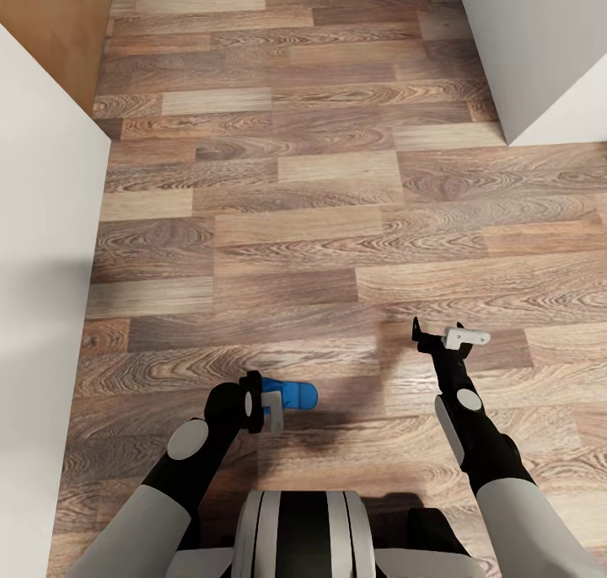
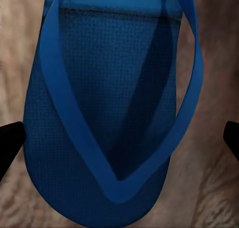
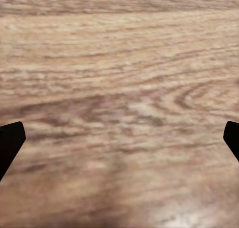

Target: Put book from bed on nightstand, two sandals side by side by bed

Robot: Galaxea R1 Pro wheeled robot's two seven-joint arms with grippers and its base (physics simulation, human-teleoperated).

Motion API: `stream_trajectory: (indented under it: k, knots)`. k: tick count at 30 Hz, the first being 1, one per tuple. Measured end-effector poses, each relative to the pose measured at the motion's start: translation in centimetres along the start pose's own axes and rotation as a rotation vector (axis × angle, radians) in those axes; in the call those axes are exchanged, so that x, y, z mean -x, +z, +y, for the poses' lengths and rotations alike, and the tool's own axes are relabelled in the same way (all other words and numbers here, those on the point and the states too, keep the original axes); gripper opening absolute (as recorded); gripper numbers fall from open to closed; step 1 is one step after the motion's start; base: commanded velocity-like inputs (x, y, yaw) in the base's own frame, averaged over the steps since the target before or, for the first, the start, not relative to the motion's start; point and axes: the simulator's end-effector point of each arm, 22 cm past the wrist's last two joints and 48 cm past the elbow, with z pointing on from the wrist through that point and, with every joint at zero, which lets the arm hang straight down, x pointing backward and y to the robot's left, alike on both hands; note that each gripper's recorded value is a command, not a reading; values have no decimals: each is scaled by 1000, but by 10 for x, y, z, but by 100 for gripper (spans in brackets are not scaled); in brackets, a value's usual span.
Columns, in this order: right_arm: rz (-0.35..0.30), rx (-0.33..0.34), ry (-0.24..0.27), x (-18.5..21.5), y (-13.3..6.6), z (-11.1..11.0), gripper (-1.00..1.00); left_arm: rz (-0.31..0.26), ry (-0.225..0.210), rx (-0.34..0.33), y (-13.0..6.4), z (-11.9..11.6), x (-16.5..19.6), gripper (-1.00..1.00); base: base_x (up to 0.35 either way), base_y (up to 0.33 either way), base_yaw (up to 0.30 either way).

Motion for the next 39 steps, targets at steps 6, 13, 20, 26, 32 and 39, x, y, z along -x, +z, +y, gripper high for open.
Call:
stream_trajectory:
  k: [6, 13, 20, 26, 32, 39]
  knots:
    - [-1, 0, 0, 0, 0, 0, 100, 0, 0, 0, 0, 0, 0, 100, 0, 0, 0]
    - [8, 0, -2, -6, 1, 0, 100, 2, -1, -10, 5, -4, -1, 100, 0, 0, 0]
    - [9, 0, -2, -7, 1, 0, 100, 1, 0, -10, 5, -4, -1, 100, 0, 0, 0]
    - [9, 0, -2, -7, 1, 0, 100, 3, -2, -10, 5, -4, -1, 100, 0, 0, 0]
    - [10, 0, -2, -8, 1, 0, 100, 3, -3, -11, 5, -4, -1, 100, 0, 0, 0]
    - [9, 0, -2, -7, 1, 0, 100, 4, -4, -11, 5, -4, -2, 100, 0, 0, 0]
